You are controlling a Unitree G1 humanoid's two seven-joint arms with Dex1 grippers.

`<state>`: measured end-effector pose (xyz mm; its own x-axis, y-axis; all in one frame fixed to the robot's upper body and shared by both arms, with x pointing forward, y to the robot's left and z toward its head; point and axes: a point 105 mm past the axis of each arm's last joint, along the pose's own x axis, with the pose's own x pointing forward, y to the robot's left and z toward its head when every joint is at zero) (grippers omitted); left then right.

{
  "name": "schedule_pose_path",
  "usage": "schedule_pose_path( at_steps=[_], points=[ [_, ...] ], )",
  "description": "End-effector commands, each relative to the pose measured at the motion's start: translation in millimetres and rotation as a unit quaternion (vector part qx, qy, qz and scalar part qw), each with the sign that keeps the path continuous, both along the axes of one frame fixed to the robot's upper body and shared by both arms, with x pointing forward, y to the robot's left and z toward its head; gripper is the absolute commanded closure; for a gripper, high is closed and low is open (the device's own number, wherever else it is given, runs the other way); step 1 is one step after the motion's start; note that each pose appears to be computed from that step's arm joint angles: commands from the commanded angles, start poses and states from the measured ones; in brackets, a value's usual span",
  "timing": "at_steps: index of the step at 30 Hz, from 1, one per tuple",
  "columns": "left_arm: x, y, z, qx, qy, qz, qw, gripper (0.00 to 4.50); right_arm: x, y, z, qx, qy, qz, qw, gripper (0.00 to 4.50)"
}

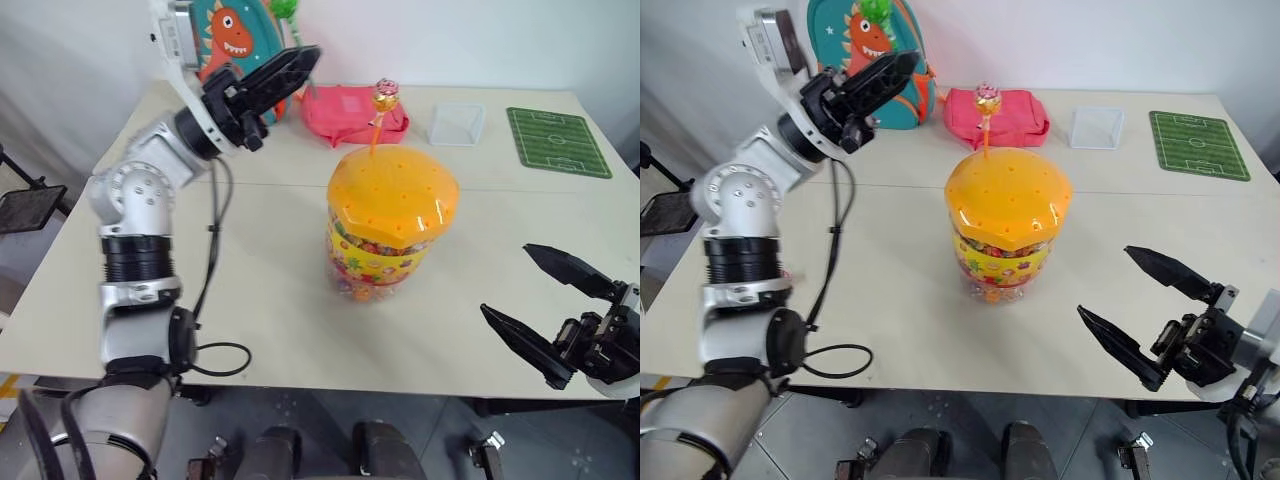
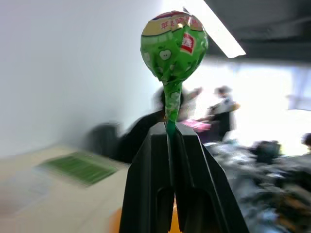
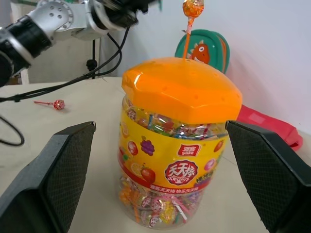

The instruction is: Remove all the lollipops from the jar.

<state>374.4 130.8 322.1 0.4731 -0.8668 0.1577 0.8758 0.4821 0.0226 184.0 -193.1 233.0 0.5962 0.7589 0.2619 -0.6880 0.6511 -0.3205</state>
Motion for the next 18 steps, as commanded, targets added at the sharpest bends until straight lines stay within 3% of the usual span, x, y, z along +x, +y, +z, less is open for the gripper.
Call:
schedule_pose_path(
  at_steps=[1, 5, 13, 18],
  points=[
    [14, 68, -62, 0.139, 0.130, 0.157, 0.969, 4.46, 1, 4, 2, -0.013, -0.015, 0.023, 1.000, 0.00],
    [-15, 114, -107, 0.249, 0.195, 0.203, 0.927, 4.46, 3, 10, -2, -0.029, -0.016, 0.062, 0.998, 0.00],
    [-69, 144, -161, 0.328, 0.310, 0.235, 0.861, 4.46, -3, 20, -20, -0.081, 0.005, 0.169, 0.982, 0.00],
    [-81, 154, -176, 0.335, 0.332, 0.255, 0.844, 4.46, -20, 22, -43, -0.126, 0.046, 0.225, 0.965, 0.00]
  ],
)
